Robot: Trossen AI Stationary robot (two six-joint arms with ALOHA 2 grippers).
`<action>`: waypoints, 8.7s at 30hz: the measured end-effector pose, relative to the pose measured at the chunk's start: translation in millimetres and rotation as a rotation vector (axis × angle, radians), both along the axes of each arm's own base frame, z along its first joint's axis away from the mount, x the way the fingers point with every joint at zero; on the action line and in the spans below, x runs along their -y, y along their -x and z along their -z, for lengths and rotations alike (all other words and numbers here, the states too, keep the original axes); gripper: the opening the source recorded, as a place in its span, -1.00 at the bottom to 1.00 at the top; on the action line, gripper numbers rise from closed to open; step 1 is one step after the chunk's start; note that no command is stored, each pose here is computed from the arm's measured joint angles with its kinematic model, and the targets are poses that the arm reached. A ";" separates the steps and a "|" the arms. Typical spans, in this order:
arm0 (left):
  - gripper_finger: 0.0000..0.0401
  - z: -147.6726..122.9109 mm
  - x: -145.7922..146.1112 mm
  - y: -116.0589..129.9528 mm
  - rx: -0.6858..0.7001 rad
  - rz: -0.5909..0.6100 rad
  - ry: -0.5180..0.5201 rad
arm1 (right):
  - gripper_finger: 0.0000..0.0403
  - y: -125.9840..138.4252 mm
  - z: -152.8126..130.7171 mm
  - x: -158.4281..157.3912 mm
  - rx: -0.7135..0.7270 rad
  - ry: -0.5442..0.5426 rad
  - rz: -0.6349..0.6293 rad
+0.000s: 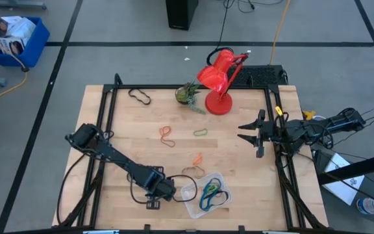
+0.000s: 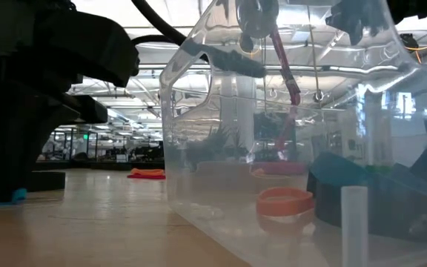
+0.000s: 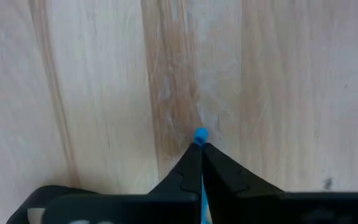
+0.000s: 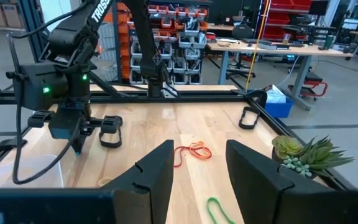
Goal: Pick and place rubber bands into bin
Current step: Put the blue rubber band into the transparent container, then put the black rubber band into the transparent container
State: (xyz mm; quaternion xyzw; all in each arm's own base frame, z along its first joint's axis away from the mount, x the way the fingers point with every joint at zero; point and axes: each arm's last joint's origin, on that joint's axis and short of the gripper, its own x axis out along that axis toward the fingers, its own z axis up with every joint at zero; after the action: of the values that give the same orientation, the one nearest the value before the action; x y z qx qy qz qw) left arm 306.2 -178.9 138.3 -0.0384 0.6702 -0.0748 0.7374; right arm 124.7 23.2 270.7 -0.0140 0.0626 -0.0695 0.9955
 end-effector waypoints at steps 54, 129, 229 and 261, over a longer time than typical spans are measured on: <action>-1.00 -239.0 -23.6 -85.4 0.889 0.151 -0.054 | -0.29 -0.1 -0.5 -0.1 0.000 0.035 -0.004; -0.23 -83.0 -4.1 -140.5 0.296 -0.120 0.148 | -0.29 -0.1 -1.0 -0.1 0.009 0.001 -0.001; -0.96 -5.4 -86.5 56.6 0.002 -0.220 -0.042 | -0.29 0.8 -1.4 4.9 -0.015 0.151 0.151; -0.98 -227.8 -102.0 81.8 1.673 -0.157 0.172 | -0.29 0.8 -2.1 4.9 -0.015 0.182 0.147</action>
State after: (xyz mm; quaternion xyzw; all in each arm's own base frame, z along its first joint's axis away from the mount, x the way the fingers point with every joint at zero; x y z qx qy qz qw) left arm 224.4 -76.9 366.1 -0.0730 -0.1093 -0.0777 0.9883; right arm 123.9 18.3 272.8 -0.1000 0.0643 -0.1476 0.9819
